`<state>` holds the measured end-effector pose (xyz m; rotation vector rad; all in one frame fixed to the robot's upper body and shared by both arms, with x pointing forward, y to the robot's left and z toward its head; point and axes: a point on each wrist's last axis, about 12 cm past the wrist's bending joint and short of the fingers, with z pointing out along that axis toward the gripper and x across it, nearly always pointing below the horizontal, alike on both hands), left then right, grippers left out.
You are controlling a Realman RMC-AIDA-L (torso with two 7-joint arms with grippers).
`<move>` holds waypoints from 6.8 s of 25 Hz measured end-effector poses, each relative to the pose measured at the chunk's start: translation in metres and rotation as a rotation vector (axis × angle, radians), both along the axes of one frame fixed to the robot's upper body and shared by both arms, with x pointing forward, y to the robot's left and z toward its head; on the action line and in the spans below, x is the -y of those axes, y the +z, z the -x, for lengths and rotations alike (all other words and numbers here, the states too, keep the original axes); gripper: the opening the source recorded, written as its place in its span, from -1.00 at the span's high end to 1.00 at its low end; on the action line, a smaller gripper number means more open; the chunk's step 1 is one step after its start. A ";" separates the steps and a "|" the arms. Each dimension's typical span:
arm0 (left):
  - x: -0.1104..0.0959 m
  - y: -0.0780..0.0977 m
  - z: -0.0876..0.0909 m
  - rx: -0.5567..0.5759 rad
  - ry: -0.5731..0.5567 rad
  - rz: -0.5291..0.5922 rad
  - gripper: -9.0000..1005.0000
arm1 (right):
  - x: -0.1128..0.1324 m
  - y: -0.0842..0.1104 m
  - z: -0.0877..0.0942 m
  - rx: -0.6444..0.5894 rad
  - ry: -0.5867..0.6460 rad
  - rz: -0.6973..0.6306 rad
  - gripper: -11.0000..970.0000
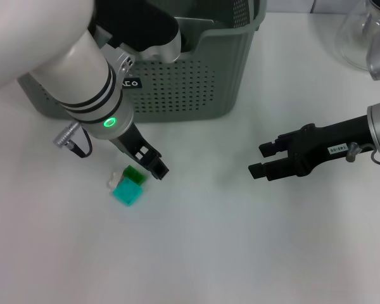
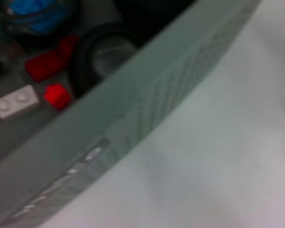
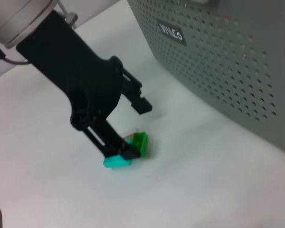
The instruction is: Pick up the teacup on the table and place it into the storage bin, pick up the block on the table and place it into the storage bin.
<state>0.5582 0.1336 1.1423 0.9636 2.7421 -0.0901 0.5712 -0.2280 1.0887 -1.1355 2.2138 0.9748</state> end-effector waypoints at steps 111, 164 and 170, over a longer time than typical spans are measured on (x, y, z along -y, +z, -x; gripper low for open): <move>-0.090 0.135 -0.029 0.418 0.027 0.603 0.19 | 0.005 0.002 0.000 -0.015 -0.018 0.002 -0.40; -0.068 0.081 0.061 0.268 -0.881 0.158 -0.66 | -0.001 0.005 -0.004 -0.050 -0.070 -0.041 -0.40; -0.030 0.054 0.046 0.157 -1.035 -0.091 -0.66 | -0.011 0.007 -0.005 -0.063 -0.070 -0.056 -0.40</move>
